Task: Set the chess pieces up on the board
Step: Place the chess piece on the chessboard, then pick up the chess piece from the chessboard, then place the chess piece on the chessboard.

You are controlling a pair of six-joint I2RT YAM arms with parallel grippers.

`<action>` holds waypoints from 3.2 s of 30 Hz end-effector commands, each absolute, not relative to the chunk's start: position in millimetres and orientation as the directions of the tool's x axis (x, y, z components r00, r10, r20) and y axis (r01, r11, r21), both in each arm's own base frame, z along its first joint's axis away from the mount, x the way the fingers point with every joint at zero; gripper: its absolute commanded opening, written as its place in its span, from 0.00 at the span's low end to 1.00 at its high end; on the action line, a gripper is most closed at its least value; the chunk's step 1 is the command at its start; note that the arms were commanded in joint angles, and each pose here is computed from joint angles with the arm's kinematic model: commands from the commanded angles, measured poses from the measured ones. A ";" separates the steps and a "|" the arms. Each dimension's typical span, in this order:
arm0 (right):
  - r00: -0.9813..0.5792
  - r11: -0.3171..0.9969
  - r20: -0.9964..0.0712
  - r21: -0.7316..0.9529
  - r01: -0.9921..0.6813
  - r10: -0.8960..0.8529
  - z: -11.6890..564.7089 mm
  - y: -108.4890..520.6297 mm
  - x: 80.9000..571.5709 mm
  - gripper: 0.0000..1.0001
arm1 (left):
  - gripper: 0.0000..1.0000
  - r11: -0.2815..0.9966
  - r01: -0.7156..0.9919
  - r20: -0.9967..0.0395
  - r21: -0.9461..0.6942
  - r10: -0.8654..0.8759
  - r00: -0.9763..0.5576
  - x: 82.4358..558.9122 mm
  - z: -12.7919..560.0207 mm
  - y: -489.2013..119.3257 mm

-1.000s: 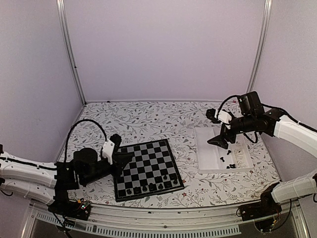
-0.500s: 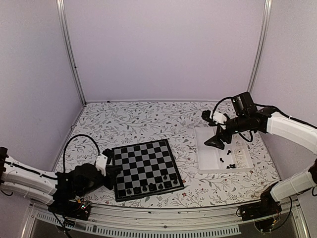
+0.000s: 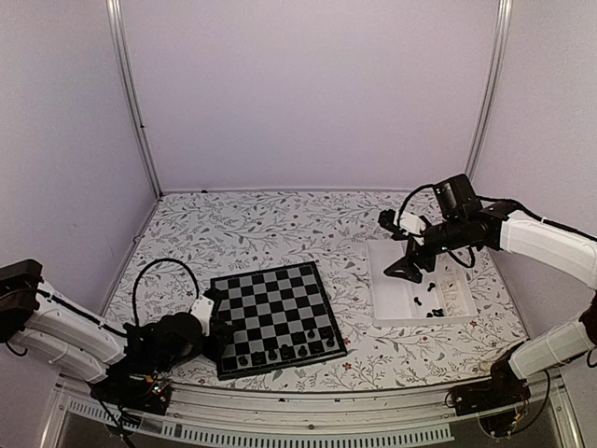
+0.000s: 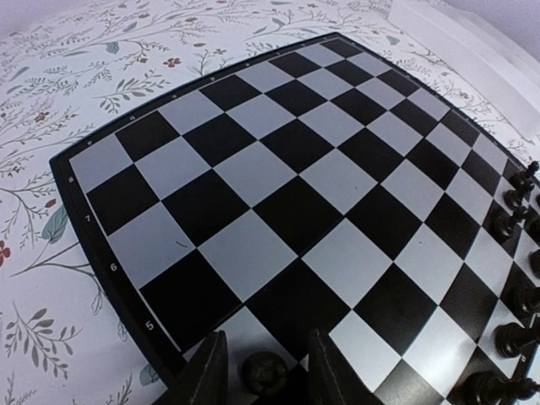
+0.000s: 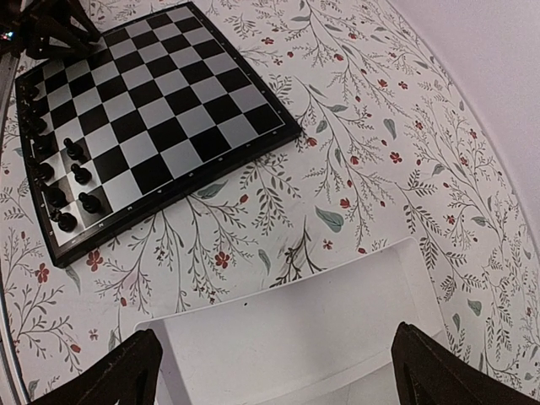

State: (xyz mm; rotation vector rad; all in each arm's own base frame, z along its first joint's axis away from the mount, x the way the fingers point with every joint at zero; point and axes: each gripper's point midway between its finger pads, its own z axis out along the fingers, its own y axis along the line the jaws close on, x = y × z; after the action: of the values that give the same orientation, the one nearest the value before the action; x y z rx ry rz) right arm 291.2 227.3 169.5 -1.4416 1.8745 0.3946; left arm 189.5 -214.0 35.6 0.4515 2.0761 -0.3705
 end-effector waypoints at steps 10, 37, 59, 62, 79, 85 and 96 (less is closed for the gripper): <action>-0.117 0.311 -0.713 -0.148 -0.939 -0.691 167.2 231.3 287.6 0.99 | 0.48 0.895 0.410 -0.785 -0.174 0.126 -0.607 187.8 67.4 -217.3; -0.154 0.307 -0.677 -0.113 -0.945 -0.720 128.0 223.8 277.9 0.99 | 0.45 0.943 0.323 -0.358 -0.078 0.276 -0.892 191.4 61.4 -202.8; -0.162 0.305 -0.664 -0.105 -0.947 -0.730 118.2 222.1 276.2 0.99 | 0.22 0.932 0.345 -0.285 -0.114 0.303 -0.910 195.8 48.8 -212.3; -0.162 0.307 -0.665 -0.106 -0.946 -0.729 118.7 221.7 276.3 0.99 | 0.16 0.930 0.345 -0.283 -0.126 0.300 -0.911 193.9 53.1 -213.4; -0.161 0.308 -0.658 -0.113 -0.945 -0.736 116.9 221.7 280.1 0.99 | 0.06 0.848 0.497 -0.194 -0.183 0.465 -0.864 106.1 71.4 -223.7; -0.164 0.308 -0.656 -0.108 -0.945 -0.736 115.7 221.8 279.2 0.99 | 0.06 0.837 0.507 -0.183 -0.205 0.476 -0.860 95.3 67.0 -229.7; -0.166 0.309 -0.657 -0.108 -0.945 -0.736 115.8 221.5 279.1 0.99 | 0.07 0.836 0.524 -0.158 -0.161 0.502 -0.850 95.5 50.8 -229.2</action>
State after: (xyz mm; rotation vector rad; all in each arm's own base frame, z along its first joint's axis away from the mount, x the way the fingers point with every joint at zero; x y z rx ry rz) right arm 274.8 221.1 115.2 -1.4936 1.9746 0.4460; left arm 97.0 -228.4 56.0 0.7985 2.9076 -0.3191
